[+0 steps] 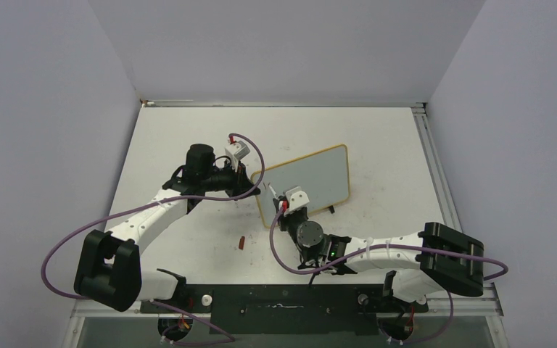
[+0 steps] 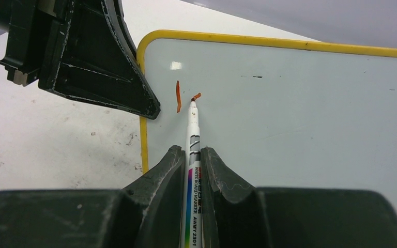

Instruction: Write a sentence on the whiteboard

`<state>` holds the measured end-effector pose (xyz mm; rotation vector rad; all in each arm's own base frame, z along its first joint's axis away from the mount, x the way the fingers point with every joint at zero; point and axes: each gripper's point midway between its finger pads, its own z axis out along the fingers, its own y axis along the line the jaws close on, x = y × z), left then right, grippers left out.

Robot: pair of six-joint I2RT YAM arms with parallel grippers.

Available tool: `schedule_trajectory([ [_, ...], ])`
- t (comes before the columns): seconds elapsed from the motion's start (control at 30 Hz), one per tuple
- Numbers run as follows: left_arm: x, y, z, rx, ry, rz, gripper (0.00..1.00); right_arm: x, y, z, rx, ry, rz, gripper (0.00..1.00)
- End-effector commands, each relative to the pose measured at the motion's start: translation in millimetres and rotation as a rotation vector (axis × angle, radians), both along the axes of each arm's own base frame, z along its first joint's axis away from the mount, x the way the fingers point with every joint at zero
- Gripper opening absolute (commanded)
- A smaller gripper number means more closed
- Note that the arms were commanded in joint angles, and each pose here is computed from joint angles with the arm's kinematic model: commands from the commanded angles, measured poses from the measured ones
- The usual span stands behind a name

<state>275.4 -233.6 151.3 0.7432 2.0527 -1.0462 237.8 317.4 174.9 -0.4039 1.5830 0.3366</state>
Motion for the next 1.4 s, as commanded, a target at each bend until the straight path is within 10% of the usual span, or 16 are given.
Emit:
schedule_trajectory([
  [0.0,-15,16,-38,0.117,0.134,0.041,0.00,-4,10,1,0.029,0.014,0.027,0.05],
  [1.37,-14,17,-38,0.122,0.132,0.046,0.00,-23,-2,11,0.076,0.010,0.007,0.05],
])
